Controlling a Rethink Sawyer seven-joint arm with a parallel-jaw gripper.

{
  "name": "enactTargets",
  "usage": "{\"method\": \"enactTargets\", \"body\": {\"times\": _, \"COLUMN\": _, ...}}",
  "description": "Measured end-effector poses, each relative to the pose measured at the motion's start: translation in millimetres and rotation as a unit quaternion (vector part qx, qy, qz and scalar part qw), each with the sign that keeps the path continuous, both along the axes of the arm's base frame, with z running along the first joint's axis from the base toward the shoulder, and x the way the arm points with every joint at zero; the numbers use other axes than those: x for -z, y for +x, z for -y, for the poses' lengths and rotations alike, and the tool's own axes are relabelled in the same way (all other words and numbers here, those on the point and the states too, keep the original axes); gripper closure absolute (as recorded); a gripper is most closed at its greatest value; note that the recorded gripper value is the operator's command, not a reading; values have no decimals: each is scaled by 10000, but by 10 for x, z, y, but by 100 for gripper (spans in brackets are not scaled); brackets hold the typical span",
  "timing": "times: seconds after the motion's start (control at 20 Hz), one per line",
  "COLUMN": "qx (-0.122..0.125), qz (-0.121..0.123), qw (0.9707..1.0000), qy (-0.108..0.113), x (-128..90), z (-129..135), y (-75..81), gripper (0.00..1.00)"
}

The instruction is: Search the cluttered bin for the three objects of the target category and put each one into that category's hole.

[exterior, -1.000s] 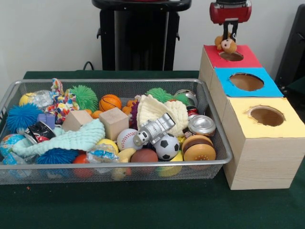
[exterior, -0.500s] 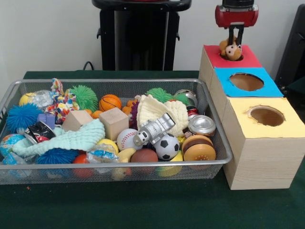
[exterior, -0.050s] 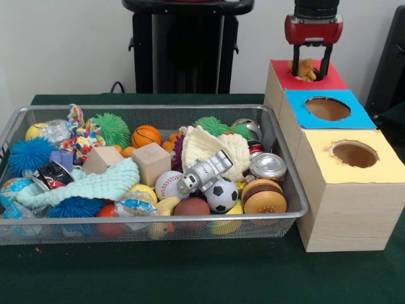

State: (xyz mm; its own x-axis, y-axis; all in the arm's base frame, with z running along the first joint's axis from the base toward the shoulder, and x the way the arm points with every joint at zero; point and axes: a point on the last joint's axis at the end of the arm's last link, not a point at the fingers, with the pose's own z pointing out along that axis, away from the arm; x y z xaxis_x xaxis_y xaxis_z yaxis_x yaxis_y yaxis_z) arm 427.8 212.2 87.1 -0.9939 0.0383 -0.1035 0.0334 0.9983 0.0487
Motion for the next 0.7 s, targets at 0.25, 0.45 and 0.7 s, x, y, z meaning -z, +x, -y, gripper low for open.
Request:
{"method": "enactTargets", "body": {"times": 0.25, "qx": -26, "qz": -16, "qw": 9999, "qy": -100, "x": -37, "z": 6, "y": 2, "gripper": 0}}
{"method": "enactTargets", "body": {"times": 0.45, "qx": 23, "qz": -291, "qw": 9995, "qy": -91, "x": -169, "z": 66, "y": -9, "gripper": 0}}
{"method": "enactTargets", "body": {"times": 0.7, "qx": 79, "qz": -930, "qw": 9956, "qy": 71, "x": -508, "z": 165, "y": -53, "gripper": 0}}
